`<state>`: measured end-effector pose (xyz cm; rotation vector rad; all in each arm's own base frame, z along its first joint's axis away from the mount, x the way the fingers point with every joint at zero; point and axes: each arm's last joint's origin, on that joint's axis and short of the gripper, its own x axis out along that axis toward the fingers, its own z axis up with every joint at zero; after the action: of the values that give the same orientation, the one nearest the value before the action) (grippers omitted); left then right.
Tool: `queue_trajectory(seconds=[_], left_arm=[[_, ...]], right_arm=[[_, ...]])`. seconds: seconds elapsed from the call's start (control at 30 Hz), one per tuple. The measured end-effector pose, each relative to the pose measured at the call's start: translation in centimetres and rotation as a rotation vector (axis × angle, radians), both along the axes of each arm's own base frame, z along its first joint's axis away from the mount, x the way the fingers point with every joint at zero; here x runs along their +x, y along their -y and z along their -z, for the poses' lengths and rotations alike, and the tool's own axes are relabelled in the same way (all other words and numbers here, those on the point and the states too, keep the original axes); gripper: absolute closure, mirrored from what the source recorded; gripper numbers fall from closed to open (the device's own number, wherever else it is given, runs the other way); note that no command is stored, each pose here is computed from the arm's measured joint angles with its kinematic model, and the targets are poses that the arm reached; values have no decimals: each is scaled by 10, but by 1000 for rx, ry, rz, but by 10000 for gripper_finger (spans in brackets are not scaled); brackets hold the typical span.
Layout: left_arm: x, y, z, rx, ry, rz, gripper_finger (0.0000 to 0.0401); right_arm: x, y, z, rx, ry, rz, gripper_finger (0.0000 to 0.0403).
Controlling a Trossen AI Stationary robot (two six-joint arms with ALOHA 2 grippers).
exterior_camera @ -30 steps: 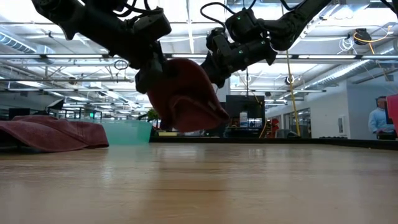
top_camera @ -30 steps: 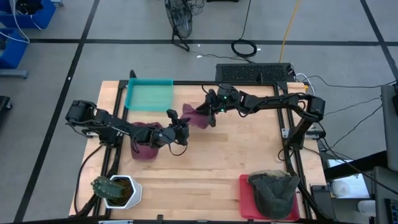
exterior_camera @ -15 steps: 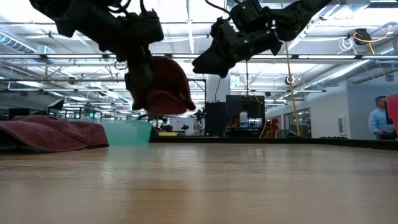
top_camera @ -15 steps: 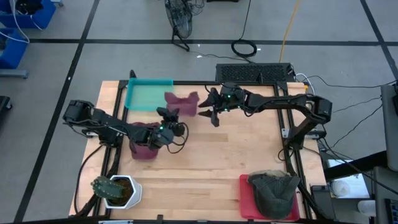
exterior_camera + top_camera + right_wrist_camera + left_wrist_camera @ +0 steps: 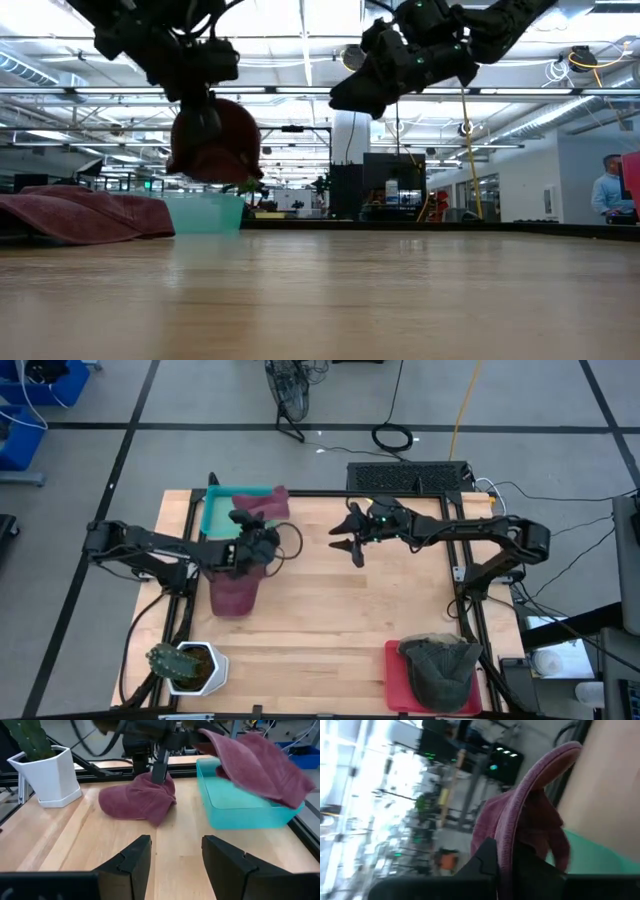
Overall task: Pick & Place hat
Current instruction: Put the right red cap into the blue bin
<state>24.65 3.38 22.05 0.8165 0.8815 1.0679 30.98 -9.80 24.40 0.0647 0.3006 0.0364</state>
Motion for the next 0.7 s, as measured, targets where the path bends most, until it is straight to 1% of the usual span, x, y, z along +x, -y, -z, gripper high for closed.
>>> queue_trajectory(seconds=[0.07, 0.17, 0.27, 0.43, 0.53, 0.7], left_arm=[[-5, -4, -3, -49, 28, 17, 384], [-14, -8, -6, -92, 34, 17, 382], [-26, -10, -11, -116, 41, -1, 391], [-44, -14, -17, -140, 65, -57, 384], [-52, -16, -16, -154, 35, -86, 381], [-59, -22, -9, -187, 1, -122, 391]], right_arm=[[-2, -1, 2, -4, 15, 0, 243], [-7, -2, 4, -7, 21, 1, 243], [-8, -3, 8, -6, 21, 2, 244], [-9, -3, 11, -1, 11, 3, 245], [-10, -3, 13, 6, 1, 5, 246], [-10, -4, 14, 12, -11, 4, 248]])
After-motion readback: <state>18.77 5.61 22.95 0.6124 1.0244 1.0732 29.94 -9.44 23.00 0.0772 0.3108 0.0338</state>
